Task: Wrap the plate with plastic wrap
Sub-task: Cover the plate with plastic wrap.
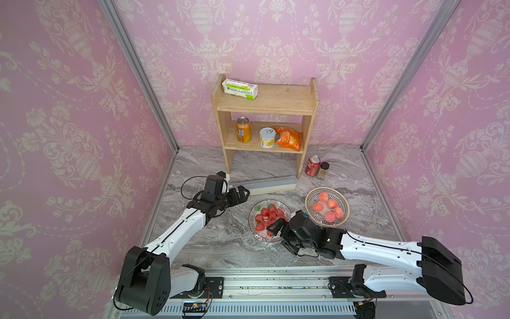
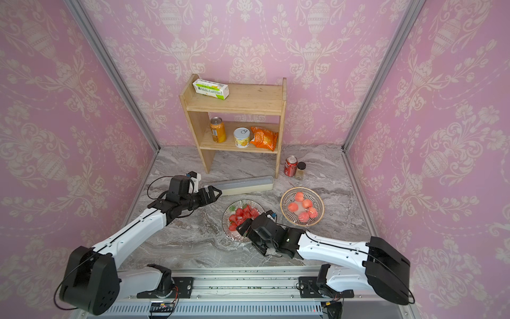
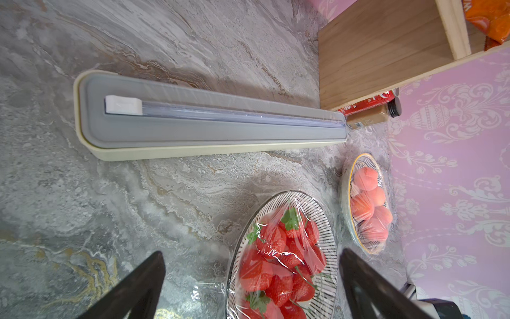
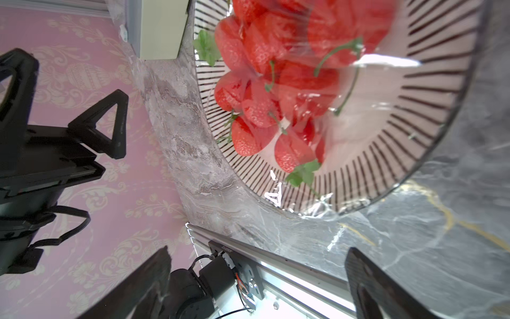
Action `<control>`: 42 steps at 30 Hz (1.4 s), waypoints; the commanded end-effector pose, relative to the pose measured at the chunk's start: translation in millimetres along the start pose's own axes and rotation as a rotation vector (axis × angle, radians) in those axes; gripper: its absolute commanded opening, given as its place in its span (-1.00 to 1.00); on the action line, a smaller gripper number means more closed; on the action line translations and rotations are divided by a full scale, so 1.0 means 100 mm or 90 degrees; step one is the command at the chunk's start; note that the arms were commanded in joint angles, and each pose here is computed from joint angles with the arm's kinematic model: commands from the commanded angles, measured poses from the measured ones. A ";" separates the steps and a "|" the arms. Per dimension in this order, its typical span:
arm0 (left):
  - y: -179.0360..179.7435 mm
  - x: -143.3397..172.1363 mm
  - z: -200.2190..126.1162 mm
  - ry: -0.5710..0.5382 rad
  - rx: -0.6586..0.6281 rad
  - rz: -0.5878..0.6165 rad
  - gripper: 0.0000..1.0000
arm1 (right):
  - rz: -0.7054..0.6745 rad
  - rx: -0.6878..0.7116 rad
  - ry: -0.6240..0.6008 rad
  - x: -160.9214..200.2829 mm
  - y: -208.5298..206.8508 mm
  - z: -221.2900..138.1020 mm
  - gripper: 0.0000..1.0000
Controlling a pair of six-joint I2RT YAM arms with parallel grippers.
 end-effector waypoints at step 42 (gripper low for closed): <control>0.12 0.08 -0.12 0.007 0.004 0.008 0.98 | 0.244 -0.025 -0.256 -0.13 -0.25 0.62 1.00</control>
Point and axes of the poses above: each gripper's point midway between its finger pads, its own z axis out along the fingers, its own y axis along the line the jaws close on, x = y × z, the point moved 6 cm from there along -z, back along the fingers, and after that the axes turned 7 degrees about -z, right-handed, at the moved point
